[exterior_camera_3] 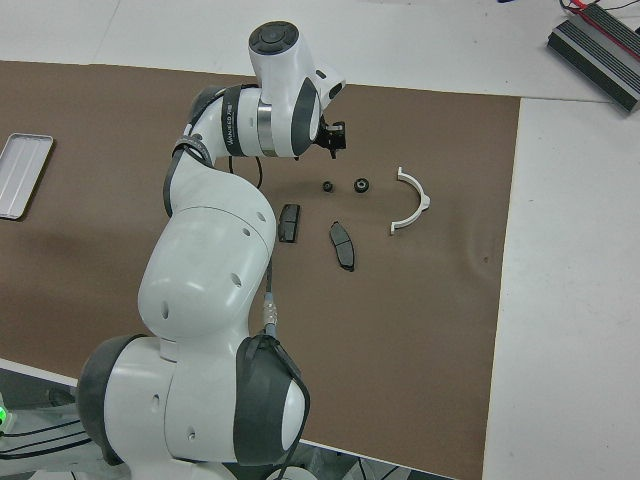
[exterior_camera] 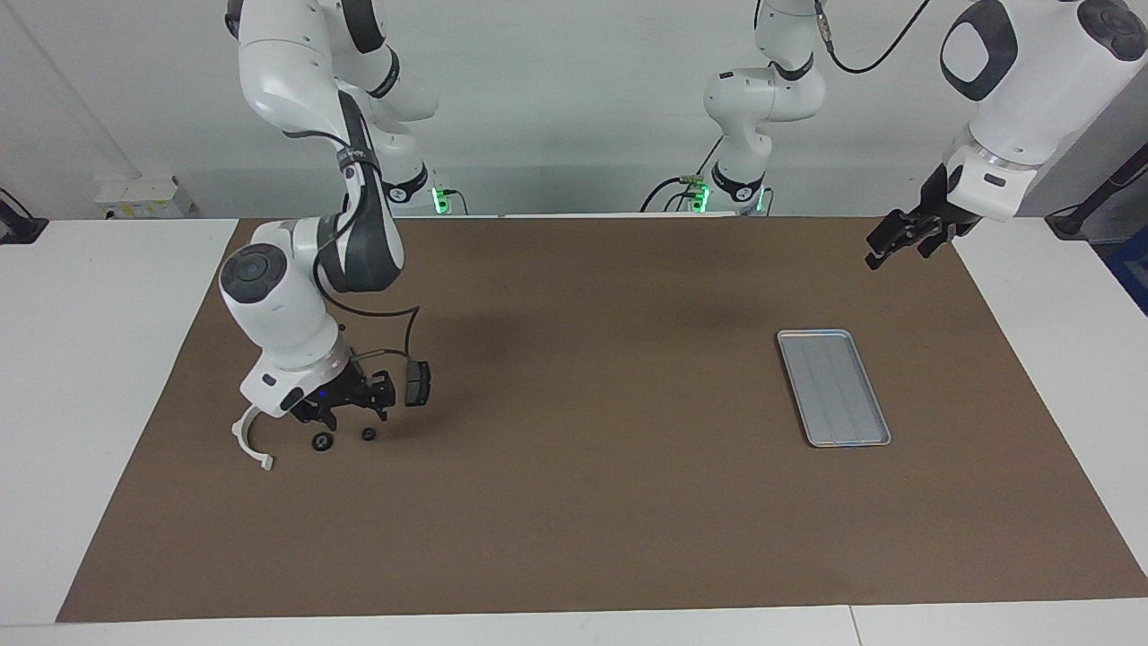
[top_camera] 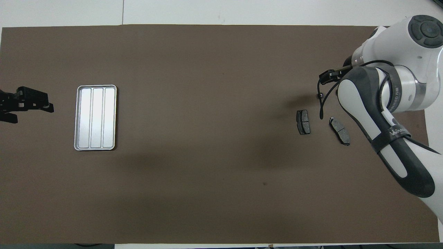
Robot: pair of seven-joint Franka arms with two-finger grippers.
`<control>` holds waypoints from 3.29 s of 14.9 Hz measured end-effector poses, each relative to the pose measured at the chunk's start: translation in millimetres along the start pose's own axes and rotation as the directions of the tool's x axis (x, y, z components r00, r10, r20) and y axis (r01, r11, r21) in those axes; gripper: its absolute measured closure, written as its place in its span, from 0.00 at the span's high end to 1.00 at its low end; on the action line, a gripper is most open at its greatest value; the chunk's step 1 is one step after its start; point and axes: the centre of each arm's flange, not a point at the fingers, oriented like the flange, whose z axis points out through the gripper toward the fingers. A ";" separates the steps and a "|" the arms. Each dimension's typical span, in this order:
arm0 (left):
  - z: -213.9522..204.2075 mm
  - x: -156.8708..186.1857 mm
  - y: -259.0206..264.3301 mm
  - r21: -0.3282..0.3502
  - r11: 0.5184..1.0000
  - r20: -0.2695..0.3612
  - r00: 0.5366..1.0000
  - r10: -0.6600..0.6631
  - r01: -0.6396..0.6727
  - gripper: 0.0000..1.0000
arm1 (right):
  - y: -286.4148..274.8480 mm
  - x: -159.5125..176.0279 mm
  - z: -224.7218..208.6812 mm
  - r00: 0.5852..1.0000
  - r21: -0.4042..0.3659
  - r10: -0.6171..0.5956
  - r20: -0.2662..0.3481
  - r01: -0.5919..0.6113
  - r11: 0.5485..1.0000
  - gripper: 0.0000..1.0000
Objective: Place bearing gear from tray to pile
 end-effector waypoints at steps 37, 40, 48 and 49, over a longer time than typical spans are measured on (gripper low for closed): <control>0.0 0.0 0.0 0.000 1.000 0.000 1.000 0.000 0.000 1.00 | -3.1 -124.9 -236.7 0.983 -0.012 0.179 0.043 -0.178 0.984 1.00; 0.0 0.0 0.0 0.000 1.000 0.000 1.000 0.000 0.000 1.00 | 20.5 -128.6 -236.7 0.974 -0.011 0.221 0.043 -0.221 0.975 1.00; 0.0 0.0 0.0 0.000 1.000 0.000 1.000 0.000 0.000 1.00 | 21.0 -128.7 -236.9 0.974 -0.011 0.222 0.043 -0.222 0.975 1.00; 0.0 0.0 0.0 0.000 1.000 0.000 1.000 0.000 0.000 1.00 | 20.8 -128.7 -236.9 0.974 -0.011 0.222 0.043 -0.221 0.975 1.00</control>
